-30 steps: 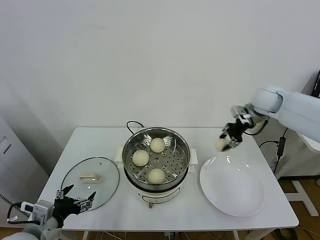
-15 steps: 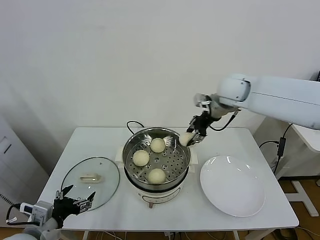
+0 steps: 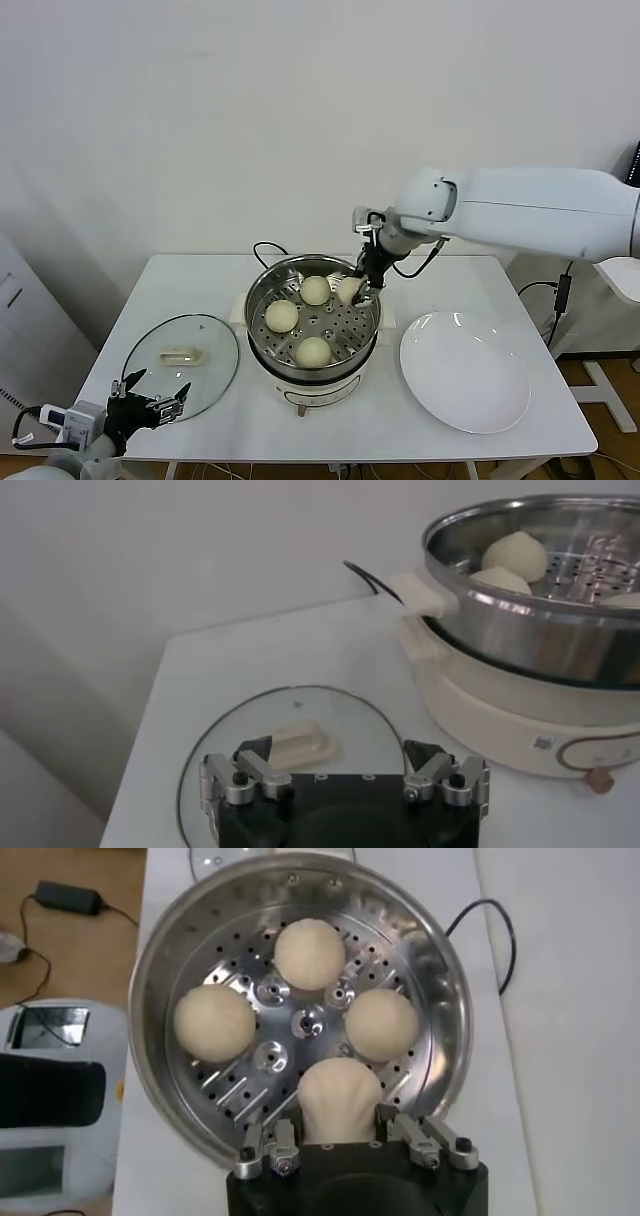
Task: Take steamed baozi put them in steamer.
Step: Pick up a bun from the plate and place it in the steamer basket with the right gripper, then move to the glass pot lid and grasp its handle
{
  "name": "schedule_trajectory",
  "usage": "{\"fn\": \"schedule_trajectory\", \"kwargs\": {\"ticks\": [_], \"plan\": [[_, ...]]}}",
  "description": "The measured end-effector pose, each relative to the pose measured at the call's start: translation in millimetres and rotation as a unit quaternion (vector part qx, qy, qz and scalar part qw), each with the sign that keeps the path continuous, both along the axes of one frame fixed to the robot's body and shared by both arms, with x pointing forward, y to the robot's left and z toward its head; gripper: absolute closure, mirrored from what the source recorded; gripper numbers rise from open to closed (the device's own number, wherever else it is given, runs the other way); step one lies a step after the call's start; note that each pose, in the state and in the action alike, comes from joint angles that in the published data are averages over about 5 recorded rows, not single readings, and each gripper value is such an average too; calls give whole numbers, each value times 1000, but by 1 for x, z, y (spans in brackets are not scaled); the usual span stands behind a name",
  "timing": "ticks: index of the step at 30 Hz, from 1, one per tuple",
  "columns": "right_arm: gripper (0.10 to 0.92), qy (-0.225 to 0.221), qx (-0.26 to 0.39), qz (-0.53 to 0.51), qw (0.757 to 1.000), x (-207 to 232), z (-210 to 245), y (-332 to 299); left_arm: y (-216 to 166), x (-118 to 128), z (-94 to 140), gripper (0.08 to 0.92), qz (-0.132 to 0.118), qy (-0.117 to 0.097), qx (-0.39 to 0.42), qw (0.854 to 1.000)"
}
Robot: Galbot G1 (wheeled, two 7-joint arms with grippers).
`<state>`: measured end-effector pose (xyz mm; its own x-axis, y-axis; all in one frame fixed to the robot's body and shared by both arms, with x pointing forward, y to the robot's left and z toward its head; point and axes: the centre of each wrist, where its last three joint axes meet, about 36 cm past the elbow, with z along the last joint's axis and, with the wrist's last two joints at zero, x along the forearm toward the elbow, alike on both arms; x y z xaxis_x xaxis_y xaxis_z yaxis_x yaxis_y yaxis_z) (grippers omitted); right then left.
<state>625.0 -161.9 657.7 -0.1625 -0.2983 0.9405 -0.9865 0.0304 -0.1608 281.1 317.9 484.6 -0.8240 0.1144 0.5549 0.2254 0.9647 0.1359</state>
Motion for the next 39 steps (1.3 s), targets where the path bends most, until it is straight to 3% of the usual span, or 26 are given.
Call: {"fn": "schedule_trajectory", "kwargs": {"ticks": [19,31,39], "plan": [[574,11,-13,-21,1000,-5,-63,19,1,3,2,177,1,-4,1,1000],[253,12,5,-37,999,-5,-62,16,3,3,1,177,3,-3,1,1000],[200,-9,65,-63,996,3,-30,-7,4,4,2,177,7,-5,1,1000]]}}
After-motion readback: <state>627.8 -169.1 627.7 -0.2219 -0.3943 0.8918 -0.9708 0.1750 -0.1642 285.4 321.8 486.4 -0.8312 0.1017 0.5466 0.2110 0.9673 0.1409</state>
